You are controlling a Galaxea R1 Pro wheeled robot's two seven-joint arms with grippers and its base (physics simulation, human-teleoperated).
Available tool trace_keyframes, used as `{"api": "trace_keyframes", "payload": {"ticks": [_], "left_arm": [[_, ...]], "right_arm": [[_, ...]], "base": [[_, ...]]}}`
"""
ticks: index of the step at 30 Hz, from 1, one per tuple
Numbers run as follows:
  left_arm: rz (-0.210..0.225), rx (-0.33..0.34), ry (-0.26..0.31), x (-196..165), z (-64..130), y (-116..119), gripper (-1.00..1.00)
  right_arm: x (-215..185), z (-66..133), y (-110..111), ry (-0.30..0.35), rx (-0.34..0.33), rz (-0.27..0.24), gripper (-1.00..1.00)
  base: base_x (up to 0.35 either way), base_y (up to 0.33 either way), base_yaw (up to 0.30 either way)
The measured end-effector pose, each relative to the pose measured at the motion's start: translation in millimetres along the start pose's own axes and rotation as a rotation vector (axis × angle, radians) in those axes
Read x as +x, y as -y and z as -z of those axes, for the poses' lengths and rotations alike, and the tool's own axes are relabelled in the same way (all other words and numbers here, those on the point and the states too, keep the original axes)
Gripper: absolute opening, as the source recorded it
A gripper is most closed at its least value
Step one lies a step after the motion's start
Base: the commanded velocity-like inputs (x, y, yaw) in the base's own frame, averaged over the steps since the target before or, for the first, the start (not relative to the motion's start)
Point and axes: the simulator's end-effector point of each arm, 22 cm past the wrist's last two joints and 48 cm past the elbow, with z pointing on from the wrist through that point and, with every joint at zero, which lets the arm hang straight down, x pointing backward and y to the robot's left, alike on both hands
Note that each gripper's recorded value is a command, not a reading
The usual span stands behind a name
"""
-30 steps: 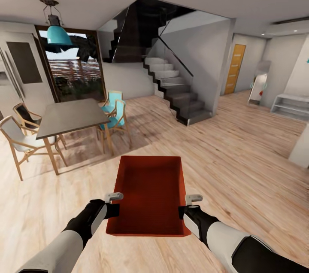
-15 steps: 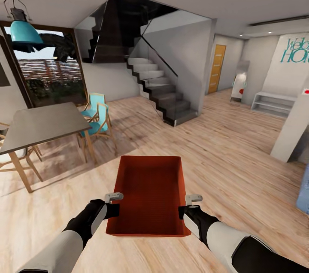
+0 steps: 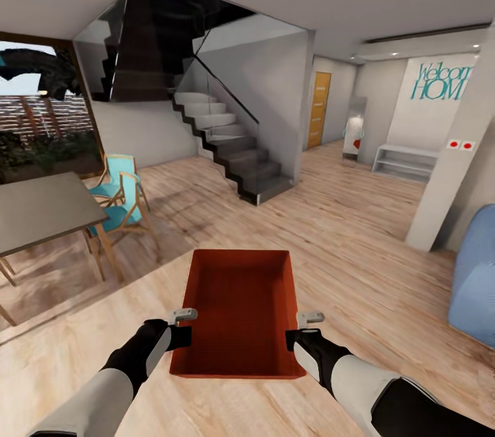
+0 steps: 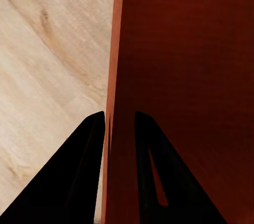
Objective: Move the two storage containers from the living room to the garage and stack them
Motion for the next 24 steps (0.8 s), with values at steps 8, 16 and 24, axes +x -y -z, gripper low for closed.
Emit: {"api": "trace_keyframes", "payload": {"ticks": [8,16,24], "left_arm": [[0.000,0.000,0.000,-0.1,0.0,0.0,-1.00],[0.000,0.000,0.000,-0.1,0.0,0.0,-1.00],[0.000,0.000,0.000,0.2,0.0,0.0,-1.00]], "right_arm": [[-0.1,0.0,0.0,0.000,0.000,0.000,-1.00],[-0.1,0.0,0.0,0.000,0.000,0.000,-1.00],[0.0,0.0,0.0,0.000,0.000,0.000,-1.00]], "base": [[0.323,0.000,-0.235],[0.323,0.000,-0.235],[0.323,0.000,-0.235]]}}
